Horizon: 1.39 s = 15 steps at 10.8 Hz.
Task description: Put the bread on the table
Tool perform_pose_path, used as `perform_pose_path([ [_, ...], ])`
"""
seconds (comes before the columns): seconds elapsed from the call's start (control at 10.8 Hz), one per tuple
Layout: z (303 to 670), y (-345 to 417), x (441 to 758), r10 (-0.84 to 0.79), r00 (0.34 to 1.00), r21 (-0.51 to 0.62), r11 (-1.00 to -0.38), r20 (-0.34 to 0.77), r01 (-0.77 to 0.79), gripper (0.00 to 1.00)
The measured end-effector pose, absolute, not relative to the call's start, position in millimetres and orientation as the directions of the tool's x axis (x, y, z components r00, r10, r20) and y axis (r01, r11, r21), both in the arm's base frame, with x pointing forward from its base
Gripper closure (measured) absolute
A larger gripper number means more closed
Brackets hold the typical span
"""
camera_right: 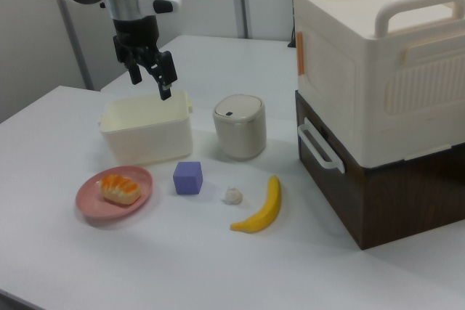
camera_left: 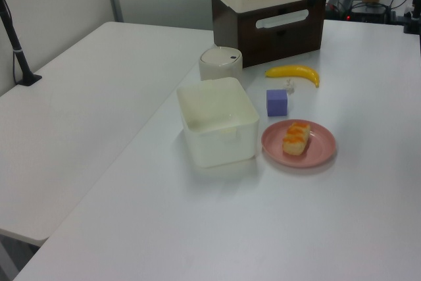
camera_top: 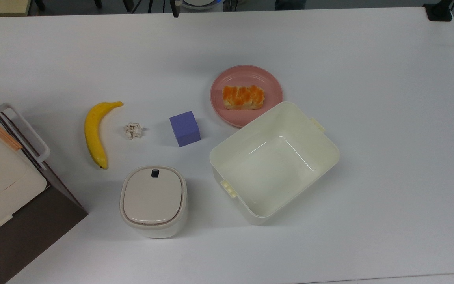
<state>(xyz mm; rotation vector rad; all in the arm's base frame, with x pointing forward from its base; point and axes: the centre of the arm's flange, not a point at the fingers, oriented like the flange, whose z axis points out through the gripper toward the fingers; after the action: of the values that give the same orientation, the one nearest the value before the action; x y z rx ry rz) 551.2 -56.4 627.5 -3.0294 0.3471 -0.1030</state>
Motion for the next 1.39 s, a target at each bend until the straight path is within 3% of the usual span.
perform_pose_path([
  [1.02,627,-47,556,-0.199,0.976,-0.052,-0.979,0.082,-0.196,0.0],
  [1.39,617,-40,548,-0.089,0.996,-0.026,-0.996,-0.008,-0.089,0.0],
])
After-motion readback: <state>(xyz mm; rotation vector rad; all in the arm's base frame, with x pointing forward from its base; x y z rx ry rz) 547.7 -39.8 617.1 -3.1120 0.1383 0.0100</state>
